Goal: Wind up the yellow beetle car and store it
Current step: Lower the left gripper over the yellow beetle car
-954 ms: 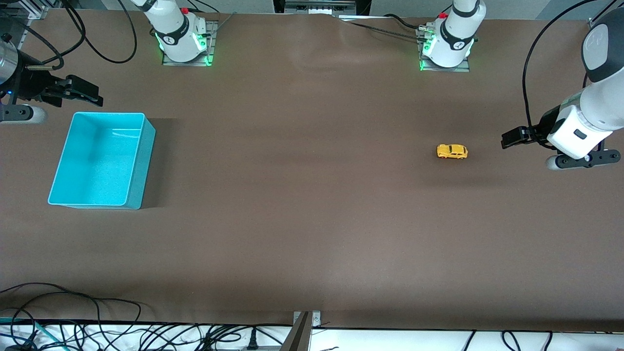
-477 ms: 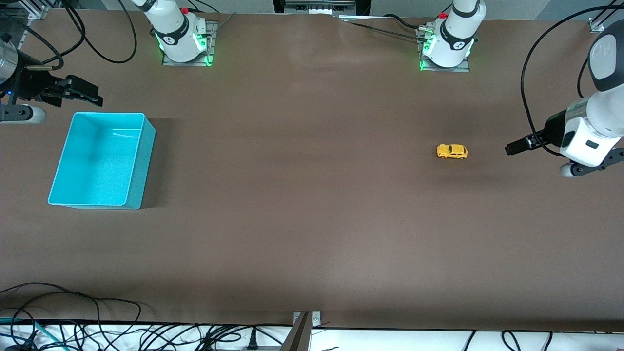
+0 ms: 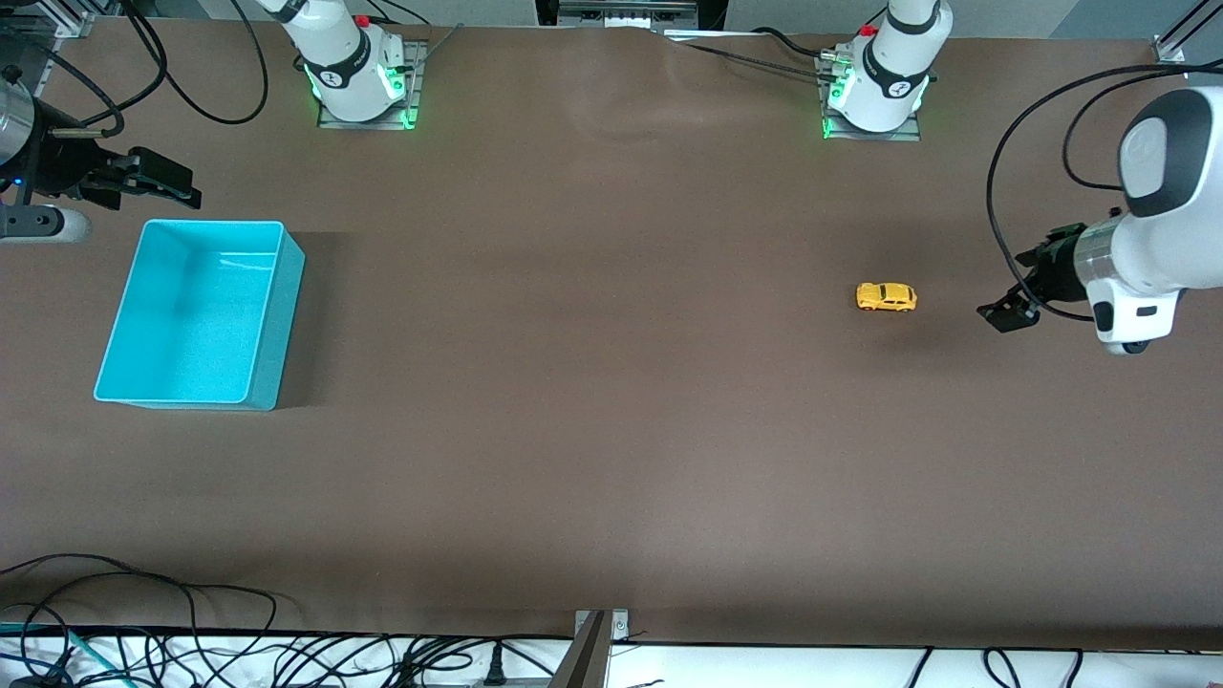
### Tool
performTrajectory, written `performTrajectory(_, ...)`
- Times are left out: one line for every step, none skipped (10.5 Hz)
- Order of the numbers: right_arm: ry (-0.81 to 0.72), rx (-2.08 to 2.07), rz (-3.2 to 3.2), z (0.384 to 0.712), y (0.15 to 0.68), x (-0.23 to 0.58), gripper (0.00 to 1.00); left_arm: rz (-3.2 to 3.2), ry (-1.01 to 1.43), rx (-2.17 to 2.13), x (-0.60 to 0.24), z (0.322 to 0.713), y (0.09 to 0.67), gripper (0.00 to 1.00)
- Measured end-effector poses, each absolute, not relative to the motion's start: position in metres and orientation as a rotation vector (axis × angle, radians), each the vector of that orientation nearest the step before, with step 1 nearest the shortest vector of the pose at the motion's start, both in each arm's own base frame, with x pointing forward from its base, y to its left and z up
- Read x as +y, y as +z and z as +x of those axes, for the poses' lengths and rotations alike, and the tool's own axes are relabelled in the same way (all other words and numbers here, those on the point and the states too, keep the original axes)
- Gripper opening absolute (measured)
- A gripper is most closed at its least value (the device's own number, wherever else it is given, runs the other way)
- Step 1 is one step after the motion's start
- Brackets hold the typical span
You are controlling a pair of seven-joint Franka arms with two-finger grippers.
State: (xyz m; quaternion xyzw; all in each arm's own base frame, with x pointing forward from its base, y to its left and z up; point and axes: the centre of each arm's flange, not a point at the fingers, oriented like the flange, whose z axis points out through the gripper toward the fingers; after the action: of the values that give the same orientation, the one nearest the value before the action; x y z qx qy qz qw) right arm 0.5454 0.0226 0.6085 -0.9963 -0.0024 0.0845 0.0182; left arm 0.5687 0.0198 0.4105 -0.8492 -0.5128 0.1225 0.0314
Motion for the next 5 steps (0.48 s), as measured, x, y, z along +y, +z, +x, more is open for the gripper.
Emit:
performTrajectory(0.263,-0.007,-3.094,0.545,0.608,0.022,1.0,-2.53,0.361,-1.7,0.017,0.564,0.389,1.0)
performTrajectory(0.264,-0.007,-3.094,0.546,0.608,0.022,1.0,-2.46,0.336,-1.799,0.014,0.558,0.367,1.0)
performTrajectory(0.264,-0.007,-3.094,0.546,0.608,0.022,1.0,-2.404,0.296,-1.889,0.006,0.551,0.343,1.0)
performTrajectory(0.264,-0.007,-3.094,0.546,0.608,0.022,1.0,-2.366,0.273,-1.945,-0.001,0.541,0.321,1.0)
performTrajectory(0.265,-0.008,-3.094,0.546,0.608,0.022,1.0,-2.334,0.275,-1.974,-0.006,0.531,0.303,1.0)
